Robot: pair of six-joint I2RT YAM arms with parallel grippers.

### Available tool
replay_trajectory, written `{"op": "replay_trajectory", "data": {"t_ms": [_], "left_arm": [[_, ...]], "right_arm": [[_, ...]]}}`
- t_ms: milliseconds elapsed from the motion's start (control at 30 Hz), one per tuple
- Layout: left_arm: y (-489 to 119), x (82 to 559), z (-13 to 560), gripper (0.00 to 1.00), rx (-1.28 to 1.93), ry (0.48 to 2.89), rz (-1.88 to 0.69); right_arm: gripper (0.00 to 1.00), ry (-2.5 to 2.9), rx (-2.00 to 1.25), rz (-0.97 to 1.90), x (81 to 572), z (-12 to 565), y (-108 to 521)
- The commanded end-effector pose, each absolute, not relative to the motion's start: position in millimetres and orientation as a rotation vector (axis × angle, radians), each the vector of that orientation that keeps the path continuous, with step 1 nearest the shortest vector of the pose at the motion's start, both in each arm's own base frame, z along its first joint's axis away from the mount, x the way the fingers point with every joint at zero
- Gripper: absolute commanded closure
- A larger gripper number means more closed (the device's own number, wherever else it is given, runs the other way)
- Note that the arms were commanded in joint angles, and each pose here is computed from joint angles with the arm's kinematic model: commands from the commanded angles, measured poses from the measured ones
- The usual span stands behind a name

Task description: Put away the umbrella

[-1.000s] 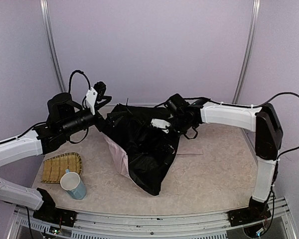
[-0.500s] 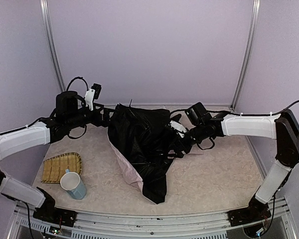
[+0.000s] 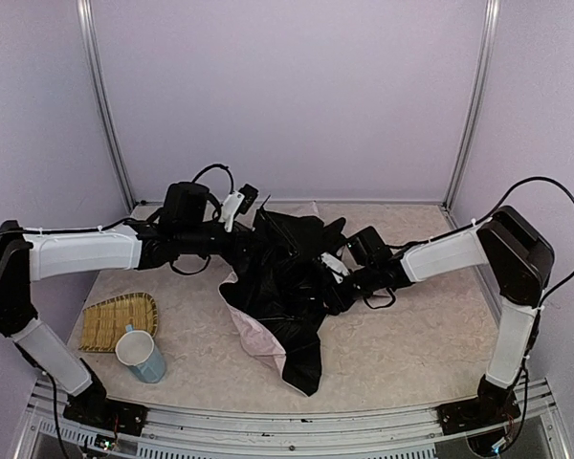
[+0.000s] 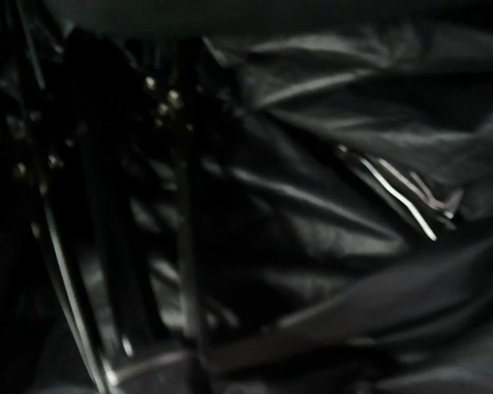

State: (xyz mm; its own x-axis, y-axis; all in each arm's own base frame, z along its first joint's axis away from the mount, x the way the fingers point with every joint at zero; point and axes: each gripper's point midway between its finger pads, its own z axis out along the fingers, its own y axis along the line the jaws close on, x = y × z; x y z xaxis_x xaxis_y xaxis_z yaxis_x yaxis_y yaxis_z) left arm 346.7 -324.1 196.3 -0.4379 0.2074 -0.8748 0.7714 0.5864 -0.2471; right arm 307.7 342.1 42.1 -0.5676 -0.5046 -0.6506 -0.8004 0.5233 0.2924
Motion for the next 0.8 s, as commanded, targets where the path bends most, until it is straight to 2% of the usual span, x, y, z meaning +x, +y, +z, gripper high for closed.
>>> {"op": "replay_trajectory", "data": {"t_ms": [0,133,300,467,633,700,767], "left_arm": [[-379,300,262,1.0,1.006,1.689,-0.555],[-420,269,246,1.0,1.153,1.719,-0.38],[-462,236,183,1.0,1.387,1.754,-0.244],[-420,291,117,1.0,1.247,1.998,-0.2],[-408,302,121,1.0,1.172,1.993,-0.359],[-413,299,112,0.94,1.217,2.004,-0.446],[-427,287,111,0.82,1.298,1.989,-0.52]], "right_arm": [[0.47,2.179,-1.035,0.907,322,62,370],[0.49,2.107,-1.019,1.077,319,83,389],[0.49,2.139,-0.983,1.199,316,78,396],[0.39,2.236,-0.817,1.188,323,68,362],[0.33,2.209,-0.773,1.109,322,99,323],[0.32,2.198,-0.782,1.033,321,111,310],[0.31,2.191,-0.808,0.989,317,121,303]]}}
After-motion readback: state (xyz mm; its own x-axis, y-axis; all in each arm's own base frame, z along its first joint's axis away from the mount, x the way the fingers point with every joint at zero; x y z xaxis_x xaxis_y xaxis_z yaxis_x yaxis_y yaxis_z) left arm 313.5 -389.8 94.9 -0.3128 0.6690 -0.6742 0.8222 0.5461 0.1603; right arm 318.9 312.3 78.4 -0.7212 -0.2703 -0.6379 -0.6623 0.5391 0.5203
